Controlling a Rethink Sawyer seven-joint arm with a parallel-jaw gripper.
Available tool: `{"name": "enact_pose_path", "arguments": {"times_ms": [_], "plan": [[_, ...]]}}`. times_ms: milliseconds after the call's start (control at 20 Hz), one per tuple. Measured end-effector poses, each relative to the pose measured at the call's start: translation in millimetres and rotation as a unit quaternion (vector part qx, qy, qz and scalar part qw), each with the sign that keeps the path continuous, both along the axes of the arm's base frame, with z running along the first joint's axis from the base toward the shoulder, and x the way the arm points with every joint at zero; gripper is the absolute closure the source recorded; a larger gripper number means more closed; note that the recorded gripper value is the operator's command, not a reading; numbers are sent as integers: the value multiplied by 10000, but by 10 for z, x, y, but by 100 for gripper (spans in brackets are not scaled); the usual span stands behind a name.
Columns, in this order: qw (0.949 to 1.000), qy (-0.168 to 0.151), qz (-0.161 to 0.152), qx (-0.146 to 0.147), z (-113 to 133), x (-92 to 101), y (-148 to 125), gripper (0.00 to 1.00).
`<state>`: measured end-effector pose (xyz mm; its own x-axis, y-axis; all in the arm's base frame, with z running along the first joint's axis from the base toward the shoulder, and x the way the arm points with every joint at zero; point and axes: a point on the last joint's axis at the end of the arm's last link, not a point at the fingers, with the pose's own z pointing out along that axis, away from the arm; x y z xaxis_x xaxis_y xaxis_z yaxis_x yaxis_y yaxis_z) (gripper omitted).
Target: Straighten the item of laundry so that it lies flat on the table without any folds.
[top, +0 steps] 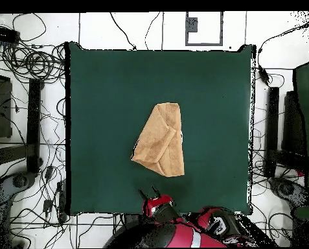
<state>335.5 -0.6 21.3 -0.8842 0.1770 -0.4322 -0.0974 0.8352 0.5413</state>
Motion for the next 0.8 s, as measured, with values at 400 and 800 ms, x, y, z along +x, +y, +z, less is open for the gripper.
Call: {"name": "enact_pose_path", "arguments": {"times_ms": [400, 800], "plan": [[9900, -2, -1330, -461, 148, 18, -242, 0], [9984, -88, -191, -526, 303, -222, -653, 0]]}}
